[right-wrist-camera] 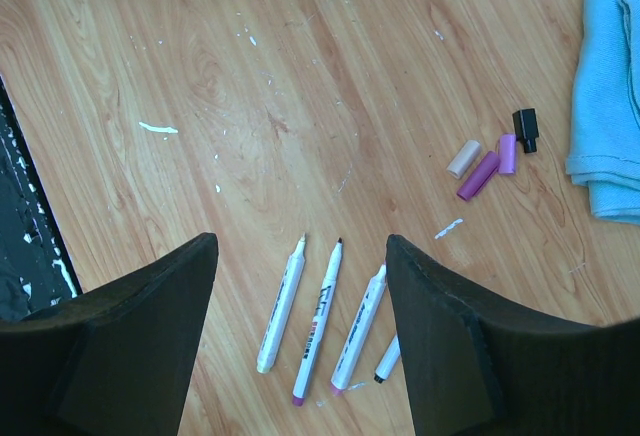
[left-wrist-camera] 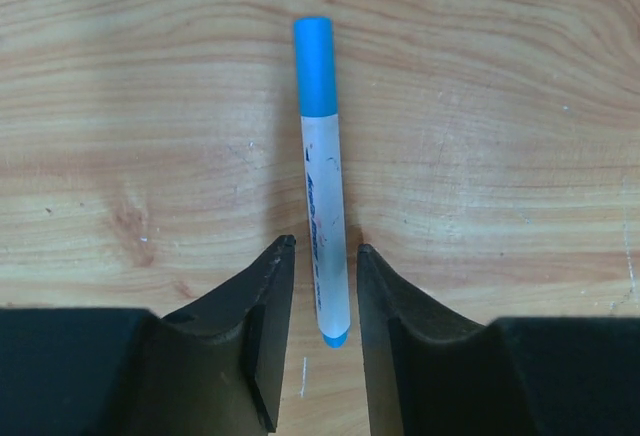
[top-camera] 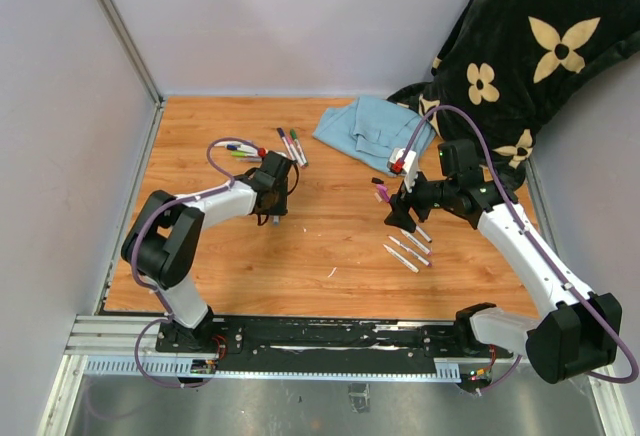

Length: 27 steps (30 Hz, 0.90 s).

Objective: Open the pen caps
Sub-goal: Pick up the pen from the center of the board.

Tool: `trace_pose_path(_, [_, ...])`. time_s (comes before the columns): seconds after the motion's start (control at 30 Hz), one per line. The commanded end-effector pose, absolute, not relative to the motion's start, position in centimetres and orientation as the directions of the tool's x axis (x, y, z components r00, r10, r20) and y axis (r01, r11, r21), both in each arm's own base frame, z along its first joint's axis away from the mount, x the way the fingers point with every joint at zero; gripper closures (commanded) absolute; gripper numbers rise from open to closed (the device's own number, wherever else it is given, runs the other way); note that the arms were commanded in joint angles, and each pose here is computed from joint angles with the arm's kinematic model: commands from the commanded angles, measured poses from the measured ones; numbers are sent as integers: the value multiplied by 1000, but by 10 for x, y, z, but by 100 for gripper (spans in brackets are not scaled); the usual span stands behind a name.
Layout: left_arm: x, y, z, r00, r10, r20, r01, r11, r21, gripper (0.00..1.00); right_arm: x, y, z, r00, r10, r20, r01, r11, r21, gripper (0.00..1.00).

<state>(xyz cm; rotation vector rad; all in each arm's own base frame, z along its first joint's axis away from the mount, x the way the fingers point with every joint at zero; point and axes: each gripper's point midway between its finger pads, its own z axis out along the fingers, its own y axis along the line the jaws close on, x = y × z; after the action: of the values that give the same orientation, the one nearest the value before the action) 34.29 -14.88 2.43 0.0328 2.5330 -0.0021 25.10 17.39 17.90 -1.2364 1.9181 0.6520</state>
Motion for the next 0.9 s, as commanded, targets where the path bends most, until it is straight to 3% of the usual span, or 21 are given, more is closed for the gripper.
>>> trace_pose_path(0.0, [342, -141, 25, -838, 74, -540, 39, 996, 75, 63, 256, 166, 181, -248, -522, -816, -905, 425, 4, 30])
trace_pose_path(0.27, [351, -147, 17, -862, 118, -492, 85, 992, 90, 63, 256, 164, 183, -250, -514, -820, -903, 431, 5, 30])
trace_pose_path(0.57, [345, -148, 6, -877, 120, -465, 102, 993, 64, 80, 253, 167, 186, -249, -498, -831, -908, 418, 21, 30])
trace_pose_path(0.87, [334, -148, -2, -888, 117, -445, 109, 993, 43, 70, 245, 174, 189, -249, -472, -845, -922, 384, 57, 30])
